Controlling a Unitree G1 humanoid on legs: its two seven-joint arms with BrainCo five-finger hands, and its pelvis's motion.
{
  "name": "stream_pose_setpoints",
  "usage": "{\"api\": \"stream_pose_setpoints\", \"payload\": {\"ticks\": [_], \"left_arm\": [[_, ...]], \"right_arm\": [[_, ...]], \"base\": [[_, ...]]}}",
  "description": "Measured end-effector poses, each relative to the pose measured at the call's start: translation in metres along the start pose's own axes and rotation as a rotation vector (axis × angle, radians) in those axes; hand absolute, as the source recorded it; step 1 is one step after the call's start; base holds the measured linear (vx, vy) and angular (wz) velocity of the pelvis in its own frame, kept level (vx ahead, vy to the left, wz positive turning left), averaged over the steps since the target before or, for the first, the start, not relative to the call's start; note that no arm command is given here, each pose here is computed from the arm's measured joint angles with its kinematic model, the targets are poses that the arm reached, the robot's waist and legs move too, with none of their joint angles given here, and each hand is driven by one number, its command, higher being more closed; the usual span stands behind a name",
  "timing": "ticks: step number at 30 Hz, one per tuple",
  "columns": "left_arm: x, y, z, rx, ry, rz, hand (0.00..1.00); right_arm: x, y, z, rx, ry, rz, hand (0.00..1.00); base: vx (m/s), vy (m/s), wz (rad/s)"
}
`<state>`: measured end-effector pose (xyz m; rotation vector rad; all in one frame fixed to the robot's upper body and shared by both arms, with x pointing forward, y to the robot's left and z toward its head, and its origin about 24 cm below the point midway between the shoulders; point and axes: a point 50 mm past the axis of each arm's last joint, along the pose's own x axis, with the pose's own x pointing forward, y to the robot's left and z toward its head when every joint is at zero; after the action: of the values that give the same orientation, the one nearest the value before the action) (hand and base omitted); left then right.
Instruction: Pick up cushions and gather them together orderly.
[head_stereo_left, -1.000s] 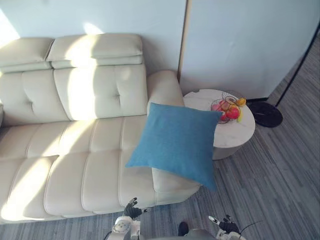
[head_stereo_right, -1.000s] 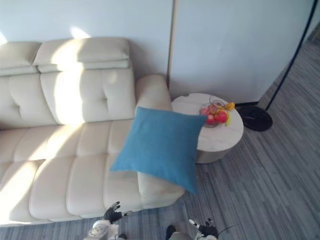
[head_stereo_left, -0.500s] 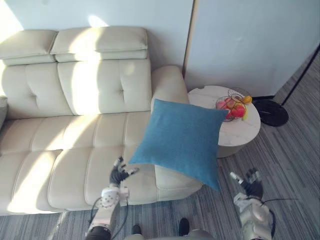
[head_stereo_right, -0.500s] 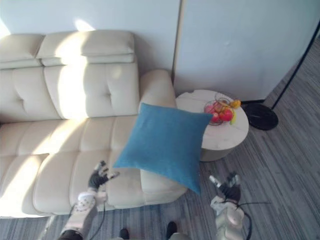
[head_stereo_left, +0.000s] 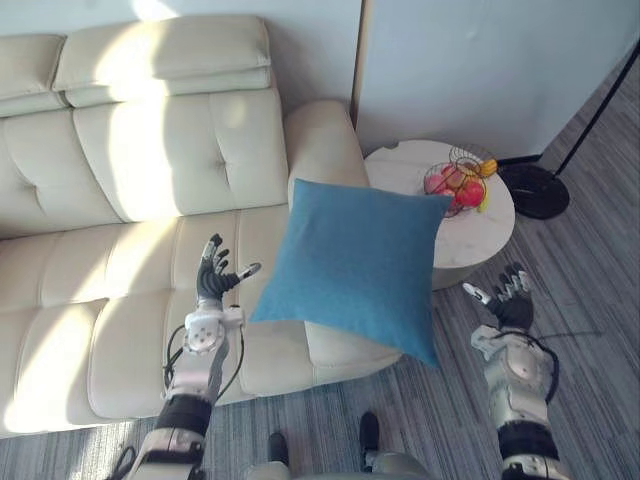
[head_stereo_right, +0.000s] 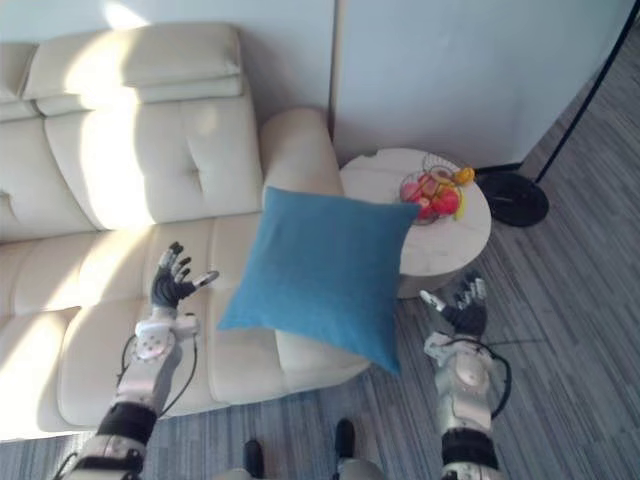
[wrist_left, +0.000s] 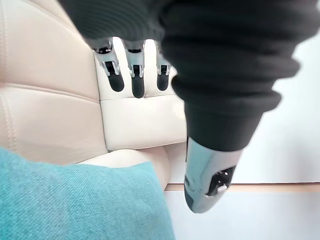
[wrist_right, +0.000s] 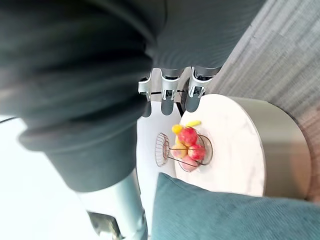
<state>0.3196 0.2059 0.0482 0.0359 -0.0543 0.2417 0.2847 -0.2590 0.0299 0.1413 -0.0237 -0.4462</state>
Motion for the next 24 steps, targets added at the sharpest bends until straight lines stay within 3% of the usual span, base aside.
{"api": "stream_pose_setpoints", "payload": {"ticks": [11,18,24], "left_arm": [[0.058,0.003,0.062,0.02,-0.106,0.048,0.0],[0.075,-0.022,0.097,0.018,-0.17,-0.013,0.0],[0.072,-0.057,0.09,-0.018,-0.127,-0.088,0.0]], "right_arm": [[0.036,0.039,0.029,0.088,-0.034,0.045,0.0],[0.049,0.085,0.06,0.129,-0.096,0.159,0.0],[0.04,0.112,0.06,0.147,-0.104,0.232,0.0]], "base": [[-0.1,-0.02,-0.03],[-0.06,-0.001,0.03],[-0.01,0.004,0.02]]}}
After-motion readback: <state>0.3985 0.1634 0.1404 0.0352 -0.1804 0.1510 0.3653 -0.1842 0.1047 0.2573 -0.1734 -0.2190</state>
